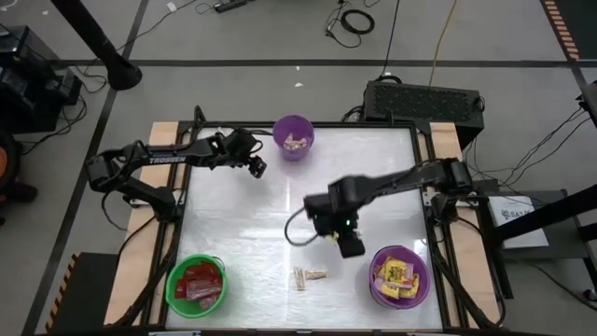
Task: Sort candy by brand, put in halloween buckets
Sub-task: Put the white chocolate into the top purple bucket
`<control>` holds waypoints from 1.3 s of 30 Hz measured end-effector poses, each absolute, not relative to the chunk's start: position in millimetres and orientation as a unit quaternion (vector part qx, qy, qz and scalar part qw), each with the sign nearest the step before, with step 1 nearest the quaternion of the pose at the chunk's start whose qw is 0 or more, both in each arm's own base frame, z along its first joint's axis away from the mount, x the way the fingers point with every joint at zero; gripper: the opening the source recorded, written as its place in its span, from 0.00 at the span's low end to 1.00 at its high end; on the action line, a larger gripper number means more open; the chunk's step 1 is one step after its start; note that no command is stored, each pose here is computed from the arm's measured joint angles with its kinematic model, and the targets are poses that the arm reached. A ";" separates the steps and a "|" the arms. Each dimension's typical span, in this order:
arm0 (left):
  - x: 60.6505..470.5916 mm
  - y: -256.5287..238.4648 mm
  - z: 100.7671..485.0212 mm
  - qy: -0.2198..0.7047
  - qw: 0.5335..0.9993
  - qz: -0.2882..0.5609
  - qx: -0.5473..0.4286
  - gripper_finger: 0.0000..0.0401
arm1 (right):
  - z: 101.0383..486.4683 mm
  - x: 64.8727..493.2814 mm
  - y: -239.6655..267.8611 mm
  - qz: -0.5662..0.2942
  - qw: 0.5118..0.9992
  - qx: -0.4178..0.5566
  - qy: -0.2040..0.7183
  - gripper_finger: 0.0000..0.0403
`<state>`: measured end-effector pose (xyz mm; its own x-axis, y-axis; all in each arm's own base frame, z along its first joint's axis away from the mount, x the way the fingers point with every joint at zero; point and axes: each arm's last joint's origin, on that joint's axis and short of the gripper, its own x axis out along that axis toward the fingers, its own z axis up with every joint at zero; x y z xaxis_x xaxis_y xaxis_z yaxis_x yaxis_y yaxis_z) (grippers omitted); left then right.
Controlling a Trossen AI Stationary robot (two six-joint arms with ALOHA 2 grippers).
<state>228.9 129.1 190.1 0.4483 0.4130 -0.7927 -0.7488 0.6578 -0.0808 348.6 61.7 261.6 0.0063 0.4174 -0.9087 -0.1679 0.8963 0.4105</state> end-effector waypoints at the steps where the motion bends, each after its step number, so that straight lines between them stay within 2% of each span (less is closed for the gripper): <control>1: 229.5 128.1 190.1 0.392 0.826 0.347 -0.210 0.63 | 252.2 348.6 67.2 0.207 0.704 0.095 0.673 0.35; 7: 235.1 118.6 190.2 0.406 0.847 0.286 -0.189 0.63 | 224.1 354.1 97.8 0.220 0.742 0.103 0.625 0.35; 14: 240.1 108.2 190.1 0.425 0.863 0.238 -0.136 0.63 | 230.3 366.3 138.5 0.247 0.802 0.109 0.533 0.35; 19: 242.0 103.7 190.1 0.428 0.866 0.227 -0.126 0.63 | 222.5 365.2 169.8 0.263 0.814 0.082 0.511 0.35; 22: 243.1 101.3 190.1 0.428 0.867 0.222 -0.124 0.63 | 210.9 360.9 178.9 0.239 0.815 0.037 0.526 0.35; 27: 244.5 98.5 190.4 0.427 0.869 0.217 -0.121 0.63 | 202.6 364.2 176.0 0.151 0.842 -0.022 0.518 0.35; 31: 244.8 97.7 190.3 0.427 0.870 0.211 -0.123 0.63 | 200.5 367.8 170.5 0.115 0.847 -0.007 0.519 0.35; 39: 244.4 95.9 189.5 0.433 0.871 0.190 -0.134 0.63 | 183.3 371.7 172.5 0.104 0.835 0.014 0.541 0.35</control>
